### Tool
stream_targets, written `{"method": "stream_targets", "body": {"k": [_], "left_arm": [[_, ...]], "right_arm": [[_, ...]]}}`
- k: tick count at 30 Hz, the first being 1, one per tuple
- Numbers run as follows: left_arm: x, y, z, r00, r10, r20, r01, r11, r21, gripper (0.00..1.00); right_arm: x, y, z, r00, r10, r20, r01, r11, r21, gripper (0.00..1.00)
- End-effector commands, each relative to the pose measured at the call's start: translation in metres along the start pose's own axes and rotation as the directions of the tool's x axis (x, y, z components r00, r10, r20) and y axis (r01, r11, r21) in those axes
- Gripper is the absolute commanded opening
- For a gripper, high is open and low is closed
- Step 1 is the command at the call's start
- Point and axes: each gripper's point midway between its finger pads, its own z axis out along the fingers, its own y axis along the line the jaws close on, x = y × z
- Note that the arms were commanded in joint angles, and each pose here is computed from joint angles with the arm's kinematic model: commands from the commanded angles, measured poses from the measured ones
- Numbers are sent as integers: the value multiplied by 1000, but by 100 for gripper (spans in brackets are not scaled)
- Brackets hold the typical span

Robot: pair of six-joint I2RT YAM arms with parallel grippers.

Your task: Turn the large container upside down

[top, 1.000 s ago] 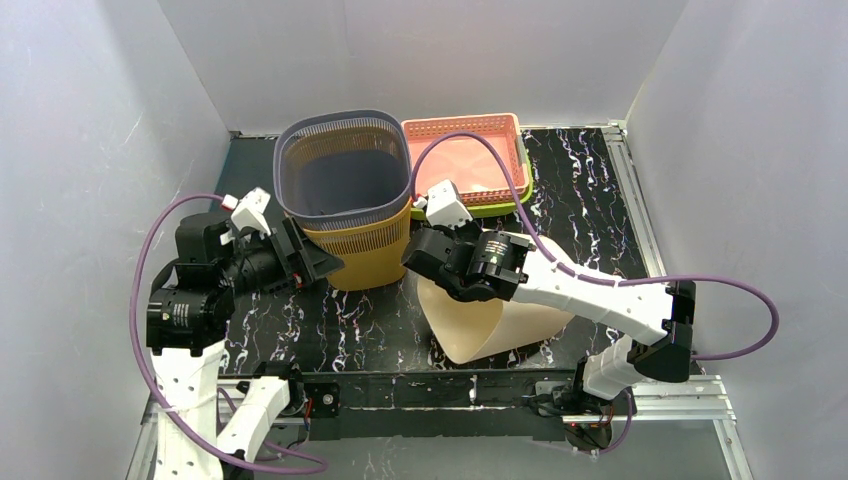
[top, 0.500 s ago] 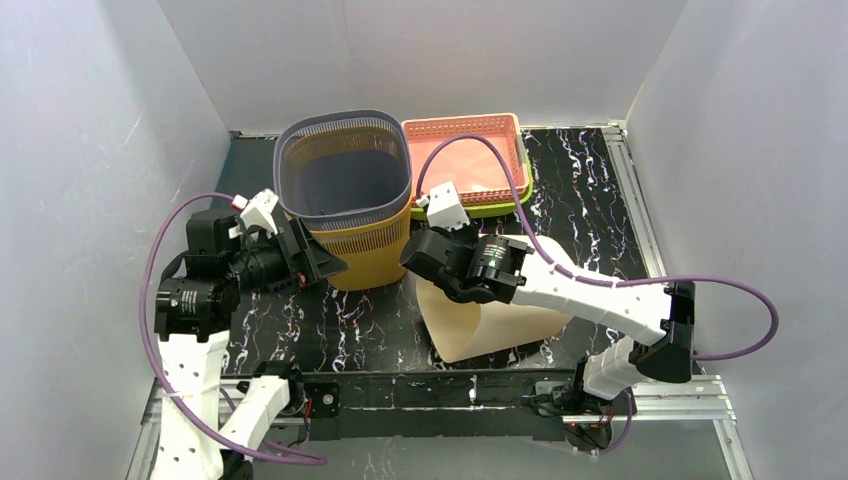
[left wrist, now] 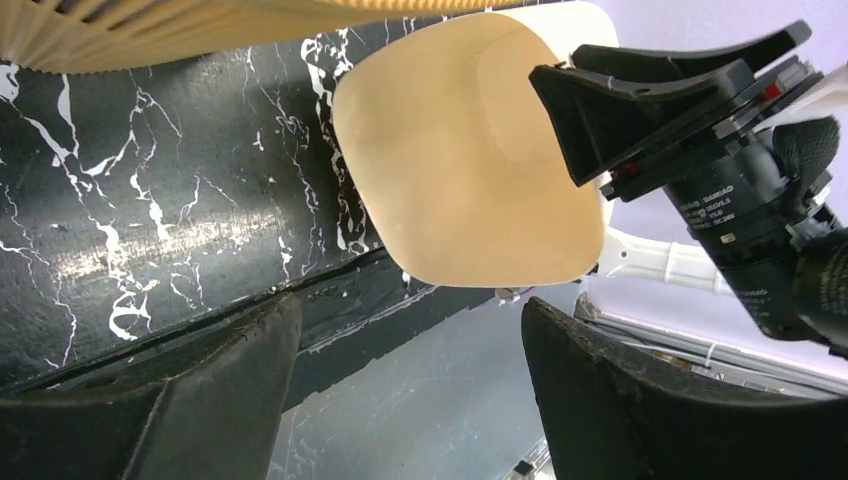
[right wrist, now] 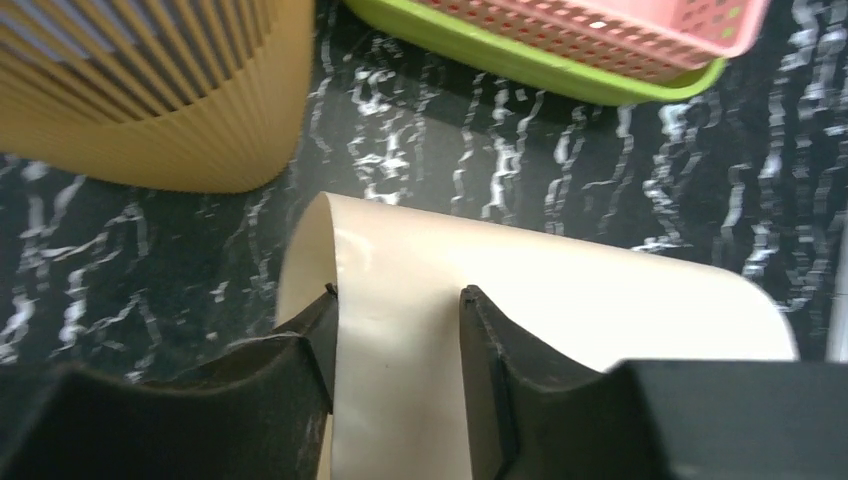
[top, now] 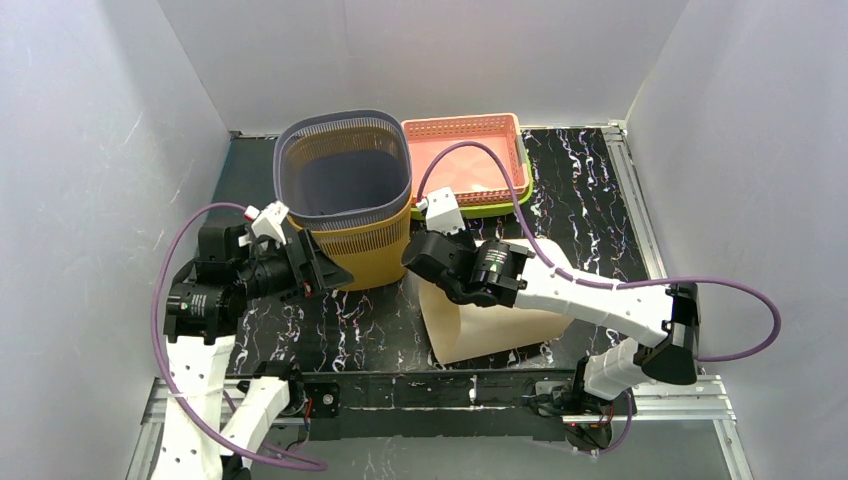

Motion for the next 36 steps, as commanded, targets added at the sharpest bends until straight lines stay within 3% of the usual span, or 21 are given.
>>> {"method": "stream_targets", "body": {"k": [1, 7, 11, 15, 19, 23, 29, 36], "left_arm": [[10, -2, 2, 999, 29, -28, -28, 999, 19, 79], [24, -3, 20, 989, 129, -78, -133, 990, -49, 79], [24, -13, 28, 987, 152, -42, -154, 987, -39, 79], [30, -22, 43, 986, 162, -45, -163, 986, -26, 78], [37, -35, 57, 976, 213, -36, -215, 974, -64, 79], [48, -40, 74, 966, 257, -37, -259, 959, -117, 80], [58, -59, 90, 964, 266, -19, -267, 960, -80, 82], [67, -74, 99, 958, 287, -30, -288, 955, -70, 85]], "right_arm": [[2, 40, -10, 978, 197, -72, -208, 957, -204, 56], [-7, 39, -24, 971, 237, -35, -236, 926, -294, 65], [-14, 23, -33, 966, 260, 2, -247, 920, -304, 71], [-23, -26, -38, 959, 267, 94, -246, 950, -194, 81], [-26, -86, -36, 963, 246, 113, -240, 969, -66, 89], [-5, -145, -17, 968, 247, 37, -249, 967, 58, 98], [29, -187, -5, 929, 367, -38, -365, 929, 59, 99], [58, -219, 0, 803, 586, -112, -587, 809, 27, 99]]}}
